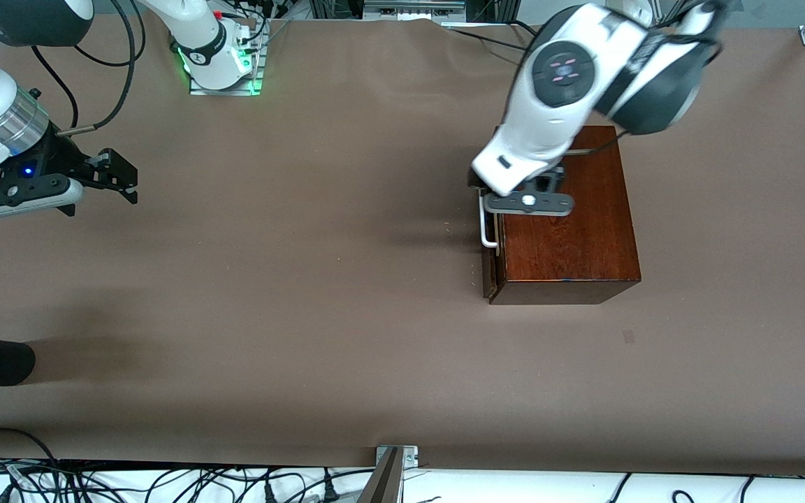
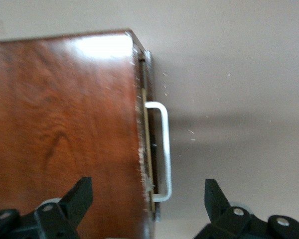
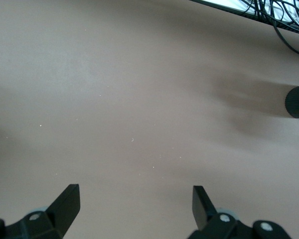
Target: Open drawer, take yellow block, close drawer
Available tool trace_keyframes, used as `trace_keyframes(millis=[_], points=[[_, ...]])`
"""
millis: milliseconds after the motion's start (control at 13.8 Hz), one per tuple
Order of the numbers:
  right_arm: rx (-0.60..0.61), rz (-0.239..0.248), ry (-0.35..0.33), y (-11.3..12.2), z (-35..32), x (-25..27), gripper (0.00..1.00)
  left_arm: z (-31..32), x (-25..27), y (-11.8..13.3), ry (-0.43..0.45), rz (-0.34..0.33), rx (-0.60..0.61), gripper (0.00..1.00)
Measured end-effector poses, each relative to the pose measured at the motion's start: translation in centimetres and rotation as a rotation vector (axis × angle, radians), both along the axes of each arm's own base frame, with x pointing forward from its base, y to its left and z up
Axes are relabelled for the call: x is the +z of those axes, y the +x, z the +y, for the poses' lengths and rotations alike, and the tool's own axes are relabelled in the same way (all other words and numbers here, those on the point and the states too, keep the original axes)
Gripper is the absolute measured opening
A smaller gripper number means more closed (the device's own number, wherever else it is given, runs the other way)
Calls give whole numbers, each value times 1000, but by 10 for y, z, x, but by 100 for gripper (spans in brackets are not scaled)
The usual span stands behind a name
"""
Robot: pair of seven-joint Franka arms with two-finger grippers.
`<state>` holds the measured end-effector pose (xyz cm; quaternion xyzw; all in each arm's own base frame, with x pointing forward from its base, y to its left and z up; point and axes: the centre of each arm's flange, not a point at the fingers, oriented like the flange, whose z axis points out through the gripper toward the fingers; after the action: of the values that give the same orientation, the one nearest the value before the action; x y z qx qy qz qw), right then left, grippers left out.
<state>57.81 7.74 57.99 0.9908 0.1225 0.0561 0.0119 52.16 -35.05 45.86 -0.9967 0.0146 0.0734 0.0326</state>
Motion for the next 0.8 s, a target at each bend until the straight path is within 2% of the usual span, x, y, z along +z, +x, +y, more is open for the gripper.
trace_keyframes(millis=[290, 508, 798], points=[[0, 0, 0, 0, 0, 0, 100, -43, -51, -18, 5, 22, 8, 100], [0, 0, 0, 0, 0, 0, 100, -46, -87, -27, 77, -26, -27, 100], [0, 0, 0, 0, 0, 0, 100, -42, -105, -35, 119, -30, -28, 100]])
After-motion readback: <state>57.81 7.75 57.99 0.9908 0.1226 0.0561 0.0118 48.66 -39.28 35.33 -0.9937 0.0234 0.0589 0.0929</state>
